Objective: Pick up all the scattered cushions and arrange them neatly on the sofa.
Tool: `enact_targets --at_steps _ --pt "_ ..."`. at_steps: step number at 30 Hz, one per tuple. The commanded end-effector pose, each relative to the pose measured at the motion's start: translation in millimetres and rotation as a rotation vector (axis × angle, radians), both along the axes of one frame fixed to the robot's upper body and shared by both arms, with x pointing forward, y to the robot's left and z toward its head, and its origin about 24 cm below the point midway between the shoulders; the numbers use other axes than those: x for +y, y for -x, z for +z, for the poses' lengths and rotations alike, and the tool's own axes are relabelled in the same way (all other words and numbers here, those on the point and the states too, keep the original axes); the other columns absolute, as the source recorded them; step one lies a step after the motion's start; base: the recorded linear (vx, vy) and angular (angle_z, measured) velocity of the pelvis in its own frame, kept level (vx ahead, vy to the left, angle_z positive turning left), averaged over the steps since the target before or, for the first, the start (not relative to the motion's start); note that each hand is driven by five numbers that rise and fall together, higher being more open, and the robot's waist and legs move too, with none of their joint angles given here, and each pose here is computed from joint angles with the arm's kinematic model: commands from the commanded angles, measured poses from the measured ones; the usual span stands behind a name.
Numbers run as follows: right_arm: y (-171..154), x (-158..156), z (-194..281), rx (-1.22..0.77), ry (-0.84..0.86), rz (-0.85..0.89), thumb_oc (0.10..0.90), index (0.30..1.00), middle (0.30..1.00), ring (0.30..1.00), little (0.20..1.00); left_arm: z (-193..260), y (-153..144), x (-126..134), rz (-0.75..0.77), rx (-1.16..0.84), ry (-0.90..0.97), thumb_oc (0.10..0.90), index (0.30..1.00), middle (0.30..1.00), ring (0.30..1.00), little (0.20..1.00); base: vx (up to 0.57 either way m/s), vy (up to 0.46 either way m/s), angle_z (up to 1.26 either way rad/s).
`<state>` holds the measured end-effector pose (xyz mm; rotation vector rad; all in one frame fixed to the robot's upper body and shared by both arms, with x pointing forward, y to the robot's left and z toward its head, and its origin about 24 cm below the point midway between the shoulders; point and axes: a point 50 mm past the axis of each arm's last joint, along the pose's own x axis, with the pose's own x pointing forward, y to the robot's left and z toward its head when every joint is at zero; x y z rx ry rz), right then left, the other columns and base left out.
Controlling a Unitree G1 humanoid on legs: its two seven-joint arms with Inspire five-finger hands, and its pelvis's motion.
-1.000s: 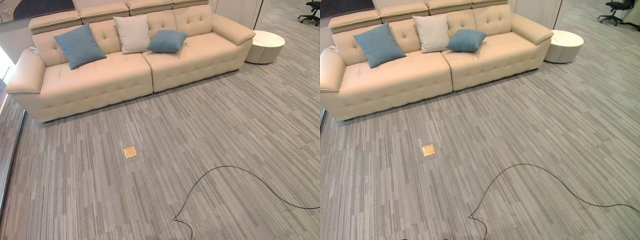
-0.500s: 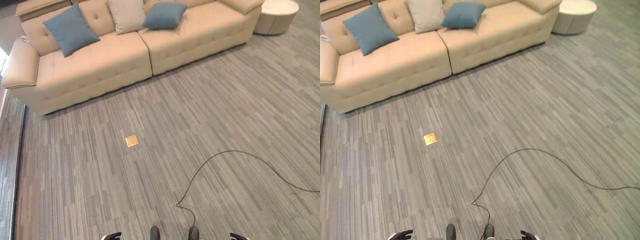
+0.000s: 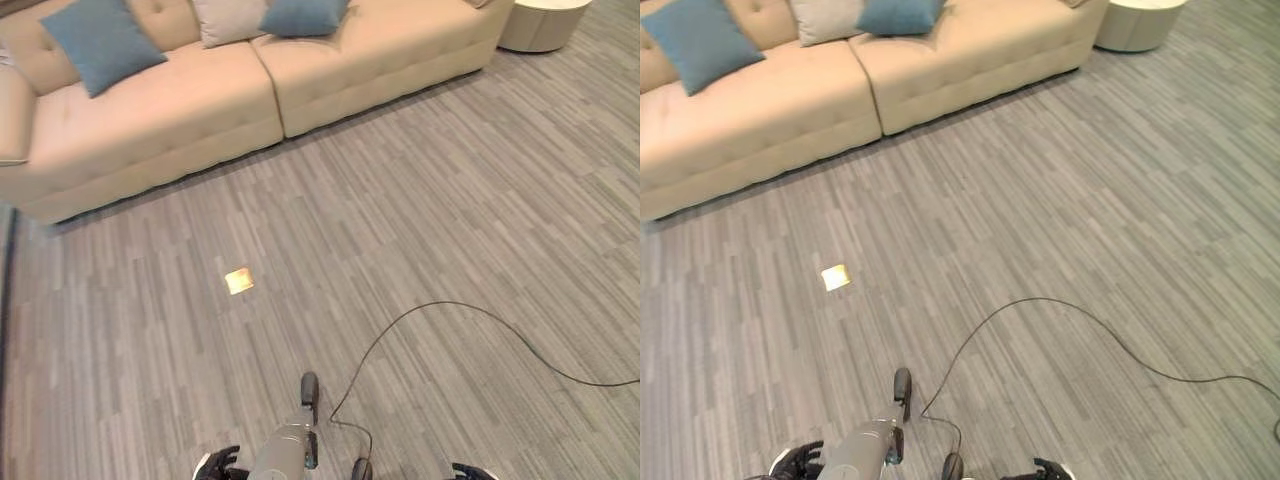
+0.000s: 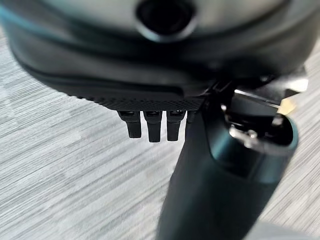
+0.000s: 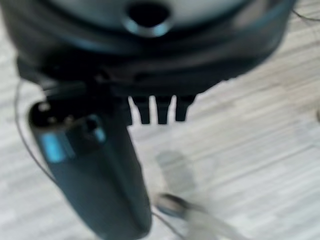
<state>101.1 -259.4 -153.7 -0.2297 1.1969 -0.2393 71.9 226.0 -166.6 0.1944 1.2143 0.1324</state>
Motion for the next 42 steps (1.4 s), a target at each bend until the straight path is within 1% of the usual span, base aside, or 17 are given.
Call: enact_targets --at_steps 1,5,11,12,13,16,18,20,22,23,25,28,30,32,35,41,42 --pt "18 -6 -1 0.005 -0.001 -0.005 0.8 0.9 0.9 0.9 0.9 2 11 17 0.012 0.031 -0.057 0.8 0.9 0.9 0.9 0.9 0.43 0.161 -0.79" --pt "19 3 -4 0.01 -0.027 0.04 0.8 0.9 0.9 0.9 0.9 4 10 23 0.011 0.023 -0.075 0.8 0.9 0.9 0.9 0.9 0.42 0.21 -0.19" --pt "-9 11 2 -0.073 -0.037 0.128 0.8 0.9 0.9 0.9 0.9 16 -30 37 -0.04 -0.075 -0.13 0.8 0.9 0.9 0.9 0.9 0.46 0.198 0.37" --pt "-16 13 5 -0.107 -0.032 0.141 0.8 0.9 0.9 0.9 0.9 19 -39 36 -0.053 -0.106 -0.129 0.8 0.9 0.9 0.9 0.9 0.48 0.142 0.48" --pt "-16 12 5 -0.107 -0.032 0.141 0.8 0.9 0.9 0.9 0.9 19 -39 35 -0.053 -0.106 -0.129 0.8 0.9 0.9 0.9 0.9 0.53 0.091 0.3" --pt "-23 12 8 -0.126 -0.009 0.173 0.8 0.9 0.9 0.9 0.9 20 -57 20 -0.115 -0.158 -0.106 0.8 0.9 0.9 0.9 0.9 0.52 -0.077 0.41" --pt "-20 8 7 -0.107 0.0 0.162 0.8 0.9 0.9 0.9 0.9 21 -62 16 -0.118 -0.168 -0.096 0.8 0.9 0.9 0.9 0.9 0.5 -0.188 0.81" --pt "-16 5 6 -0.088 0.005 0.15 0.8 0.9 0.9 0.9 0.9 20 -61 15 -0.115 -0.163 -0.096 0.8 0.9 0.9 0.9 0.9 0.43 -0.165 0.87" --pt "-6 2 4 -0.052 0.009 0.139 0.8 0.9 0.9 0.9 0.9 16 -52 14 -0.097 -0.131 -0.091 0.8 0.9 0.9 0.9 0.9 0.45 -0.178 0.89" --pt "0 6 1 -0.032 -0.006 0.129 0.8 0.9 0.9 0.9 0.9 15 -49 15 -0.079 -0.122 -0.085 0.8 0.9 0.9 0.9 0.9 0.59 -0.271 0.73" --pt "10 7 -3 0.014 -0.009 0.137 0.8 0.9 0.9 0.9 0.9 10 -30 15 -0.035 -0.072 -0.072 0.8 0.9 0.9 0.9 0.9 0.54 -0.25 0.66" --pt "7 6 -2 0.004 -0.005 0.12 0.8 0.9 0.9 0.9 0.9 9 -31 14 0.024 -0.086 -0.042 0.8 0.9 0.9 0.9 0.9 0.25 -0.218 0.84" --pt "0 0 1 -0.032 0.01 0.042 0.8 0.9 0.9 0.9 0.9 13 -40 17 0.114 -0.133 -0.031 0.8 0.9 0.9 0.9 0.9 0.32 -0.509 0.7" --pt "3 -7 3 -0.034 0.015 -0.014 0.8 0.9 0.9 0.9 0.9 12 -35 20 0.186 -0.131 -0.02 0.8 0.9 0.9 0.9 0.9 0.43 -0.244 0.61" --pt "4 -10 3 -0.033 0.035 -0.025 0.8 0.9 0.9 0.9 0.9 9 -25 20 0.197 -0.098 -0.018 0.8 0.9 0.9 0.9 0.9 0.41 -0.024 0.73" --pt "3 -4 2 -0.027 0.056 0.043 0.8 0.9 0.9 0.9 0.9 7 -9 26 0.154 -0.035 -0.059 0.8 0.9 0.9 0.9 0.9 0.47 0.106 0.1" --pt "2 -1 1 -0.019 0.057 0.075 0.8 0.9 0.9 0.9 0.9 6 2 29 0.161 0.0 -0.067 0.8 0.9 0.9 0.9 0.9 0.51 0.171 -0.57"
